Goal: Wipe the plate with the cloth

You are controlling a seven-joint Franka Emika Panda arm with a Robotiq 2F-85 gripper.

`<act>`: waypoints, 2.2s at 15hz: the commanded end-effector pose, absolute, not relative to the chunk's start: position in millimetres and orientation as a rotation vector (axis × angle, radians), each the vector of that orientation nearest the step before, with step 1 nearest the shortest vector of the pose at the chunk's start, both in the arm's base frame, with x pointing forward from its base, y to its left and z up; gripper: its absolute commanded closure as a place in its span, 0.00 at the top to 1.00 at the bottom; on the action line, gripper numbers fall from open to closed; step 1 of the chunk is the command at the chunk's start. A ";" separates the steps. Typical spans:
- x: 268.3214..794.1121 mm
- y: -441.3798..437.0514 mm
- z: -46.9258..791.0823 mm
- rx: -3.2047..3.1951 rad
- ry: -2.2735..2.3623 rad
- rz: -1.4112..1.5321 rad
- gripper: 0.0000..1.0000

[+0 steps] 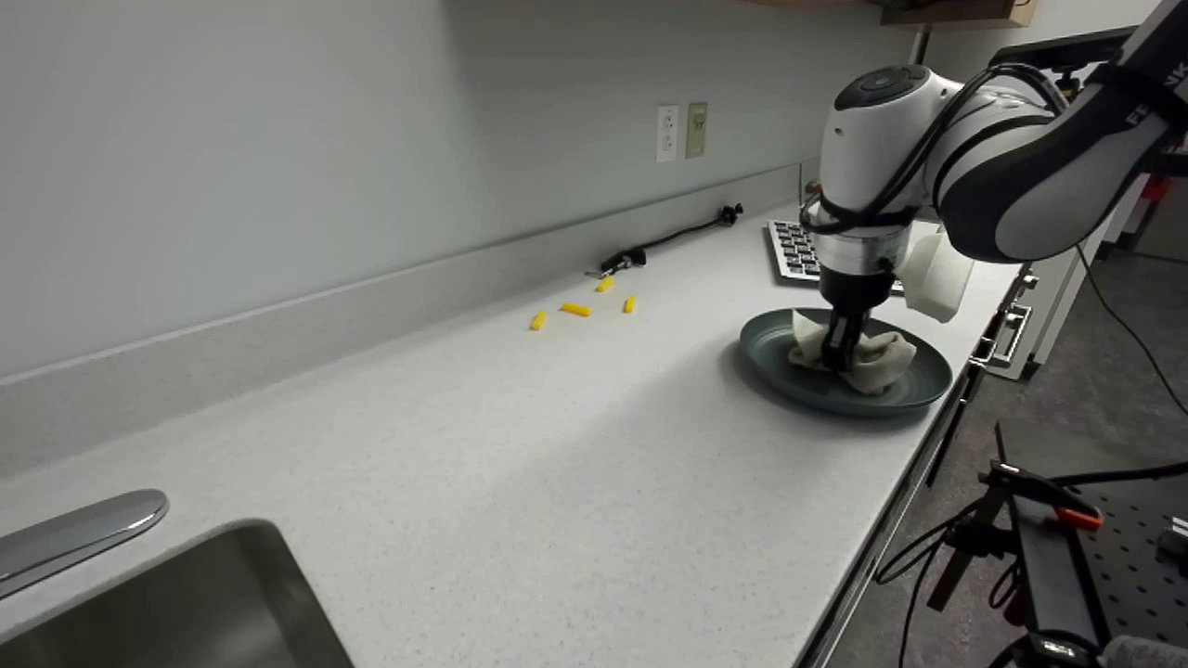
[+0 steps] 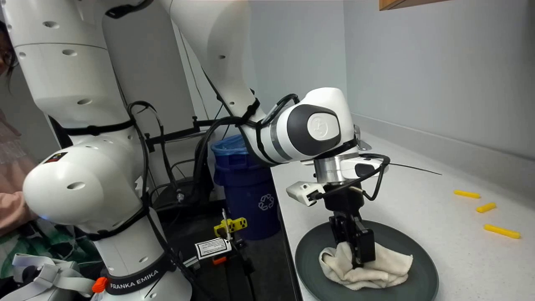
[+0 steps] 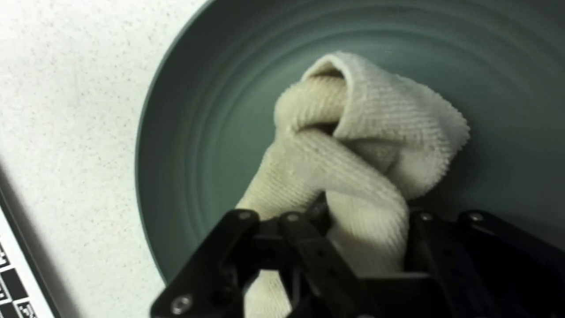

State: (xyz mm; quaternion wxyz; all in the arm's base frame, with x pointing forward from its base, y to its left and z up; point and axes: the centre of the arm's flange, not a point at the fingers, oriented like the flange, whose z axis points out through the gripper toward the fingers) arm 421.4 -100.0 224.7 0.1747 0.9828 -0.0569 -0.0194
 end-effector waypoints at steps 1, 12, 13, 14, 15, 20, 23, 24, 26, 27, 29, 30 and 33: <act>445.7 -86.8 225.4 2.906 -0.211 0.021 0.04; 510.4 -24.4 242.3 3.130 -0.117 0.253 0.04; 517.0 -15.6 244.0 3.143 -0.086 0.266 0.04; 522.8 -6.9 245.9 3.155 -0.056 0.280 0.04; 528.8 2.8 248.2 3.166 -0.021 0.294 0.04; 544.5 34.2 256.3 3.170 0.137 0.349 0.04; 541.8 16.7 256.9 3.142 0.128 0.341 0.04; 539.8 7.8 256.8 3.120 0.120 0.339 0.04; 533.6 -20.2 255.7 3.021 0.116 0.326 0.04; 530.5 -35.6 254.9 2.963 0.123 0.318 0.04; 520.7 -66.3 252.2 2.881 0.110 0.283 0.04; 515.4 -77.4 251.1 2.859 0.102 0.264 0.04; 499.9 -90.2 245.8 2.853 0.087 0.208 0.04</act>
